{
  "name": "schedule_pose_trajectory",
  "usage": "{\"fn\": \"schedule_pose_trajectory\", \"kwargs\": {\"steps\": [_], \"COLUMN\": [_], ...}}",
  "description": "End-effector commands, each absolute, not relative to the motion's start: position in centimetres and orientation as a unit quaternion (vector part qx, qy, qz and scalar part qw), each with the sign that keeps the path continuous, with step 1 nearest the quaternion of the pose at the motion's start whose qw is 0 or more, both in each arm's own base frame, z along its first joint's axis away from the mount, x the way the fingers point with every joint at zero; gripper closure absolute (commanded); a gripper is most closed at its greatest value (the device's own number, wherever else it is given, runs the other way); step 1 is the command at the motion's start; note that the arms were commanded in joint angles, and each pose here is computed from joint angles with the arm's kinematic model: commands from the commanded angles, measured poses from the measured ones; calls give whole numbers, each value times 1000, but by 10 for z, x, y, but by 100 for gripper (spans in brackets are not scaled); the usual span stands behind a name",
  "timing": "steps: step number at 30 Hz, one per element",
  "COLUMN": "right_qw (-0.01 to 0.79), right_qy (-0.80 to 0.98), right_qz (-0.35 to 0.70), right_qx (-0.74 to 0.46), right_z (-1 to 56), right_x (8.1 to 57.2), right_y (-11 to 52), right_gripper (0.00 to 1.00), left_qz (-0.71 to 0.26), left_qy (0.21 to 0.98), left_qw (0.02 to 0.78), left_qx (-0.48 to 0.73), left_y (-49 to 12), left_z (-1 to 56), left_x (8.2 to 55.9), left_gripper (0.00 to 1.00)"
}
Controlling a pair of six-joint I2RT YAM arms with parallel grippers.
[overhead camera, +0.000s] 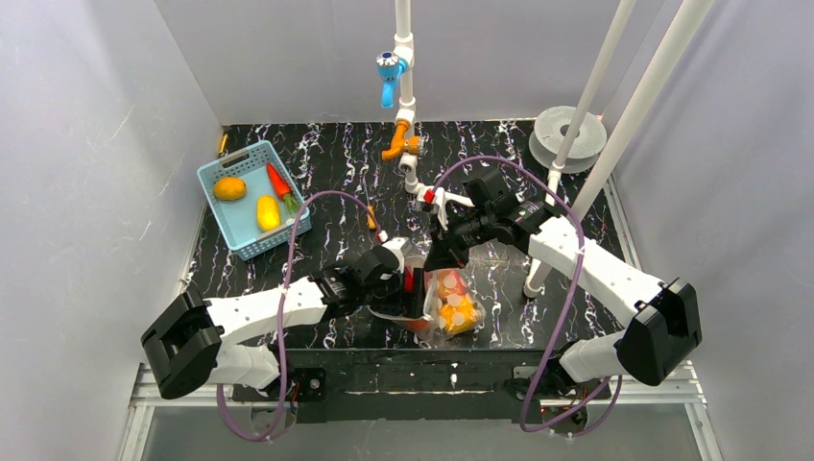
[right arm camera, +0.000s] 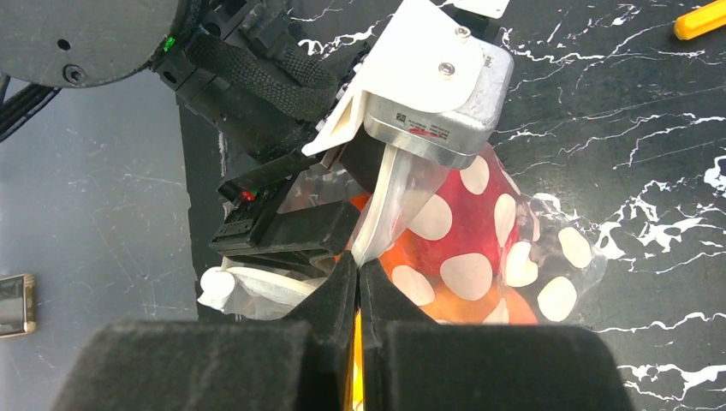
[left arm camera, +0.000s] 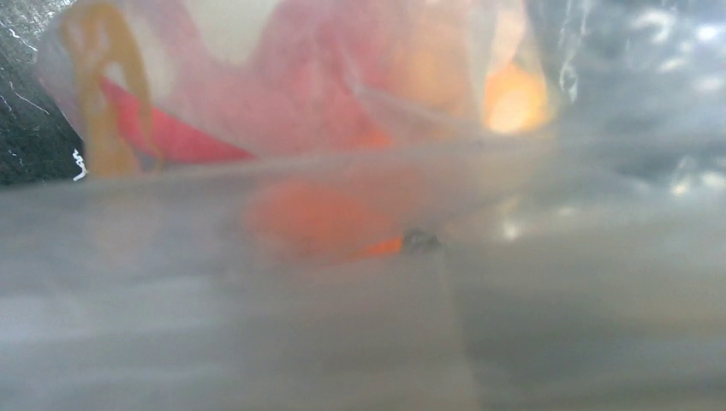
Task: Open the zip-top bag and remove the fake food
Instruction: Pick up the fake vegetable from the zipper food storage bag.
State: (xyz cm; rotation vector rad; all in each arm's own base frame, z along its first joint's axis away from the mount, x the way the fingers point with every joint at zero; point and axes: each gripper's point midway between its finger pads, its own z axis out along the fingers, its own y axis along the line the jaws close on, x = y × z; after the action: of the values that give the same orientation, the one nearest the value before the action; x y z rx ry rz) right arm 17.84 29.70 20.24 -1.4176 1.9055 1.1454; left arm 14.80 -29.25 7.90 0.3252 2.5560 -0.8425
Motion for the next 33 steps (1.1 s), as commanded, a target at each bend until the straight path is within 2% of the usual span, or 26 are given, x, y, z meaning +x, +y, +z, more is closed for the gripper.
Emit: {"fn": "schedule_pose_trajectory", "kwargs": {"steps": [1,3,7,19,24,28,33], "right_qw": [274,273,272,270,271,271,273], "right_qy": [681,681,682,683,684,684,683], "right_qz": [430,431,430,431,429,429,429], "right_qx": [-525,-525,-525,-524,-524,-524,-525], "right_z": [216,216,215,214,213,213,213], "right_x": [181,181,181,182,181,182,181], "right_y": [301,301,301,301,301,301,300], "right_gripper": [99,99,99,99,99,99,99], "left_qz": [-251,-237,-223,-238,-233,-231,-239], "left_qy": [943,946,951,952,954,953,944], "left_qw": [197,206,201,159,164,175,208], "left_qx": [91,82,77,105,96,91,91], "left_y": [-273,-269,-268,-283,-285,-281,-278], "left_z": [54,49,41,23,20,21,30], "left_x": [145,150,150,139,143,145,151], "left_gripper": [21,22,31,27,31,41,66]}}
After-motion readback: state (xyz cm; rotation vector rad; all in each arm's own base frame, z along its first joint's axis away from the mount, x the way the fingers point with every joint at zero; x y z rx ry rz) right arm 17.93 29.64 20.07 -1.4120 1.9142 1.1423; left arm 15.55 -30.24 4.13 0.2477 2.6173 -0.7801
